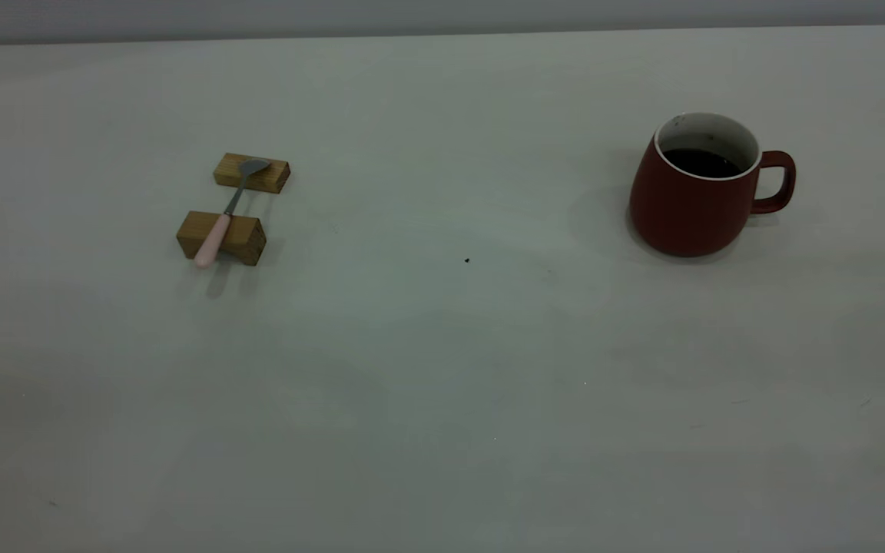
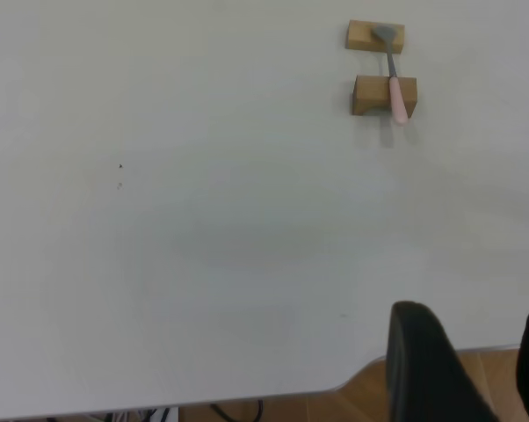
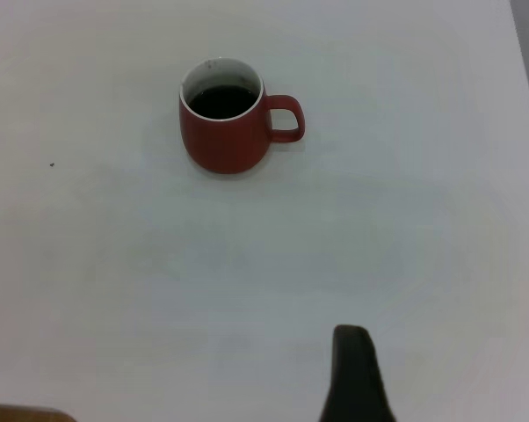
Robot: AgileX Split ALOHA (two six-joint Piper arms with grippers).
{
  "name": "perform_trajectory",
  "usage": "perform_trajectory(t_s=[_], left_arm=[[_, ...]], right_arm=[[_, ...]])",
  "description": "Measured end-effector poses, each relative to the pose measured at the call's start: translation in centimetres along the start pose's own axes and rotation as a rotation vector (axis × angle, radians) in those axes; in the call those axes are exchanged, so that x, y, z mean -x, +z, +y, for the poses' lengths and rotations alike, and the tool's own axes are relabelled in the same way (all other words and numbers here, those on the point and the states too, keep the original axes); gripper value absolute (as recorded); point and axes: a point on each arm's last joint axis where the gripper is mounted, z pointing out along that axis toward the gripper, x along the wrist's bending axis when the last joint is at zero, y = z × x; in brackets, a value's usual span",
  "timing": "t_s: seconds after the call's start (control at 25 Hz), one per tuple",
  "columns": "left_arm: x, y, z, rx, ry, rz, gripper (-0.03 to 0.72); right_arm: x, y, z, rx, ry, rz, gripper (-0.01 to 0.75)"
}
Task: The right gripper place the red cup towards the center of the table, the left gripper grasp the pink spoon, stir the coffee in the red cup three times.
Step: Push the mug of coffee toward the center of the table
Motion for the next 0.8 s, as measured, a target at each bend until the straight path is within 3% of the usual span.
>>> perform_trajectory(t_s=[0.32,0.52,0.8], left_arm=[[0.0,0.0,0.0,0.000,0.000,0.000,0.342],[0.0,0.0,0.0,0.000,0.000,0.000,0.342],[0.0,0.0,0.0,0.000,0.000,0.000,0.342]], right_arm=[[0.1,0.3,1.2,-0.054,0.001,0.000,0.586],[0.7,2.7,5.9,-0.227,-0.057,0.008,0.586],[1.5,12.1,11.3,-0.472,-0.238,0.079,0.619]])
